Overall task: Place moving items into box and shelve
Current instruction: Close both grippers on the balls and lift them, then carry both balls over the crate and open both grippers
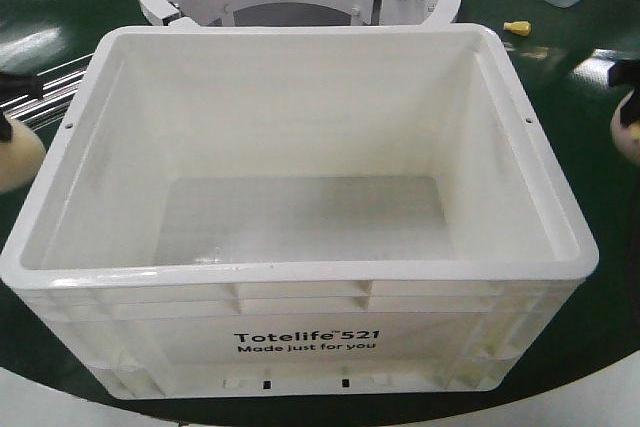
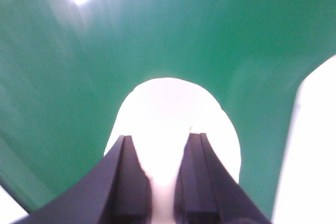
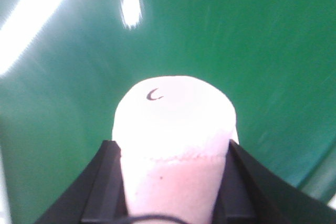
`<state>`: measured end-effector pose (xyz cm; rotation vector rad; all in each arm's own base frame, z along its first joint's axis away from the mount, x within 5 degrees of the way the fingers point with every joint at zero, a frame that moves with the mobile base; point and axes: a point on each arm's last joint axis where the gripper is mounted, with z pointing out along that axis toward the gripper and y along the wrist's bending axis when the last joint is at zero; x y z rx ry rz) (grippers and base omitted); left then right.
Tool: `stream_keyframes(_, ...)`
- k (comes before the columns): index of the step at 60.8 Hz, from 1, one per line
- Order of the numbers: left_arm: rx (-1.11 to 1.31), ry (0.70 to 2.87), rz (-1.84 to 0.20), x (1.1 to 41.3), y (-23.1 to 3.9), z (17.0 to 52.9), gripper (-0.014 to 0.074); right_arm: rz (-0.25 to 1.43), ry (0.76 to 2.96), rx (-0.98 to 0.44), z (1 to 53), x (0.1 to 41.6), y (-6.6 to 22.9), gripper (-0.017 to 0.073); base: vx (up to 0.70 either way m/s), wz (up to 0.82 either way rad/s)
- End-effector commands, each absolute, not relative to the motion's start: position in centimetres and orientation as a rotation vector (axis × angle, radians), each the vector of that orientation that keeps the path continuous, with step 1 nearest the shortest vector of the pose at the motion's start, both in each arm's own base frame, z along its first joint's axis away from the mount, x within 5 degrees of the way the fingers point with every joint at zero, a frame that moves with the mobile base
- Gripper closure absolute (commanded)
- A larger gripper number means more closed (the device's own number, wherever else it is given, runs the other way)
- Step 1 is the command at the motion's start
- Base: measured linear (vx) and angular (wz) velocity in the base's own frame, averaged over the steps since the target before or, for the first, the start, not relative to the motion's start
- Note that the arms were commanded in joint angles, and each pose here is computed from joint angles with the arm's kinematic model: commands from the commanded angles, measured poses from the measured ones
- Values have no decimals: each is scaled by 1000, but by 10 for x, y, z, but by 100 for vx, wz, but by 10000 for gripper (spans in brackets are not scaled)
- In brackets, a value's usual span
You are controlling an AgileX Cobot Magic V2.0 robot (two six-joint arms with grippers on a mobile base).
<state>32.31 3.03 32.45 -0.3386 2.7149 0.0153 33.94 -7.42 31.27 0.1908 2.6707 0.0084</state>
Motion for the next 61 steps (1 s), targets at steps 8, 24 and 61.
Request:
stream_keyframes(8,-272,2317,-171,291,13,453,597,74,2313,108,420,305,-54,568,0,0)
stream_keyframes(24,-29,2141,-606,276,-45,506,597,315,2146,-280,457,290,38,565,0,0)
stream_keyframes(61,581,2556,-585,324,-175,398,542,299,2278,-618,392,313,171,464,0,0)
